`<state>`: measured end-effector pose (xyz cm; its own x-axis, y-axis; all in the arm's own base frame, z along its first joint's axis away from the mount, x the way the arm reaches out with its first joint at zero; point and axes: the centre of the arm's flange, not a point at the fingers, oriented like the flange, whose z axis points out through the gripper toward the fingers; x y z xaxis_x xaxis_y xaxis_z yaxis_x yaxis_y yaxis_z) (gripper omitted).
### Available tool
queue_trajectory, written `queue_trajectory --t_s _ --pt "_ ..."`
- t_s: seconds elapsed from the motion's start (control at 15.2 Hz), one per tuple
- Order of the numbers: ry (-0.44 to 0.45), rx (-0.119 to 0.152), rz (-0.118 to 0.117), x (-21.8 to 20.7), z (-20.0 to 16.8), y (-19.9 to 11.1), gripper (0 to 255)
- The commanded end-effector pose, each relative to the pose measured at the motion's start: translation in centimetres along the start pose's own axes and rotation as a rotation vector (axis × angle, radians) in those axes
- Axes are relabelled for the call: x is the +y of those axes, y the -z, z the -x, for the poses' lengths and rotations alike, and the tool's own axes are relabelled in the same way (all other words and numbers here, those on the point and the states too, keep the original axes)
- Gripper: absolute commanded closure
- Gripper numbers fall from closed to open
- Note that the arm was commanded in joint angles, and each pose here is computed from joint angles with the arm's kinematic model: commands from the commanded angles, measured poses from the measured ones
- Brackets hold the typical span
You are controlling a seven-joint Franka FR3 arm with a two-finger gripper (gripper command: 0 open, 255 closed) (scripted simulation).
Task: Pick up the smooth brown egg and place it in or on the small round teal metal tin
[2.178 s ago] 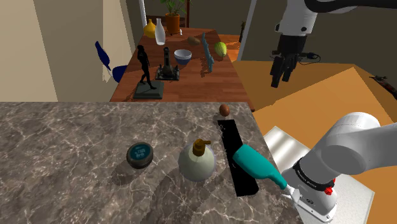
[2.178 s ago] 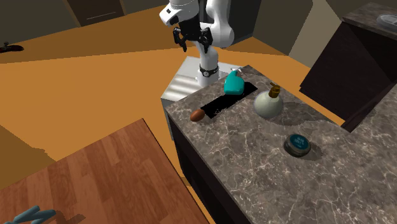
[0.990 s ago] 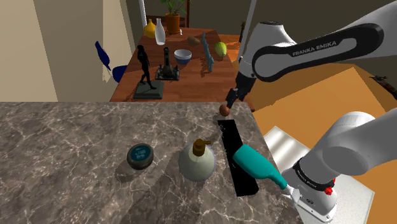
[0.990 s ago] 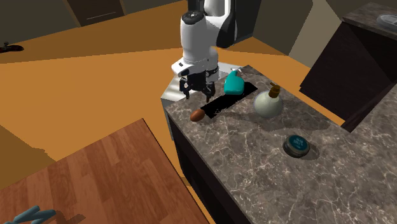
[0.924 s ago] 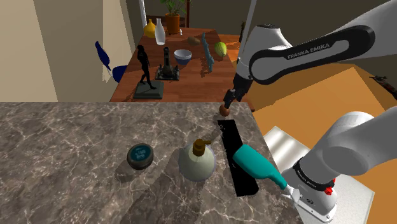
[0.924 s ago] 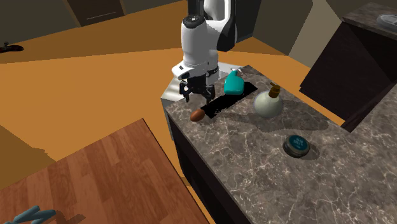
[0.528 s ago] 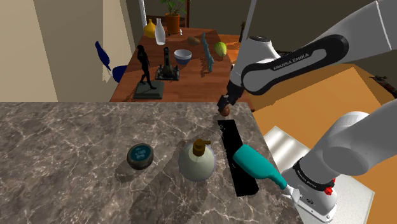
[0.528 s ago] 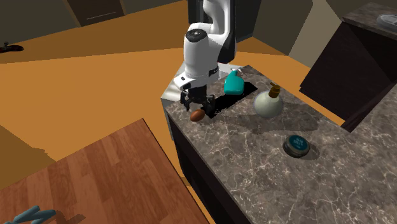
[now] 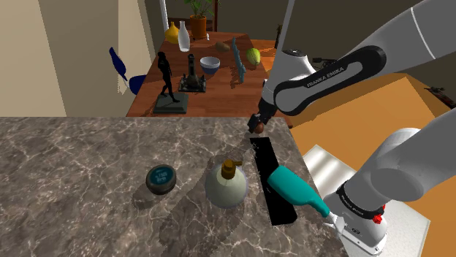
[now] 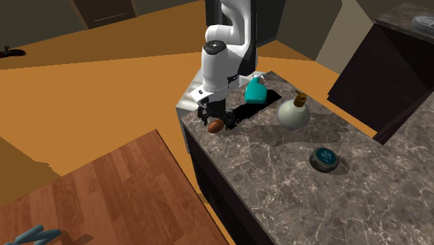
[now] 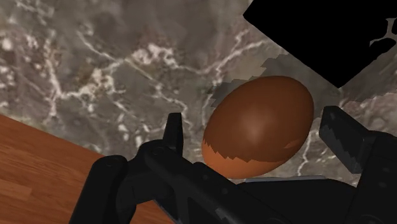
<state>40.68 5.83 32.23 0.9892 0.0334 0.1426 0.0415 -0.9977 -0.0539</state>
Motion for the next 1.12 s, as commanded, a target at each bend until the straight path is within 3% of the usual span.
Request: queue_trajectory --t_s 0.0,0.13,0.2,0.79,1.06 --pt "0.000 0.000 0.000 0.0 0.0 0.0 0" --pt "0.000 0.000 0.000 0.0 0.0 0.0 0" --pt "0.000 0.000 0.000 0.0 0.0 0.0 255" --pt "0.000 0.000 0.000 0.0 0.0 0.0 255" --pt "0.000 0.000 0.000 -0.1 -0.3 2.1 255"
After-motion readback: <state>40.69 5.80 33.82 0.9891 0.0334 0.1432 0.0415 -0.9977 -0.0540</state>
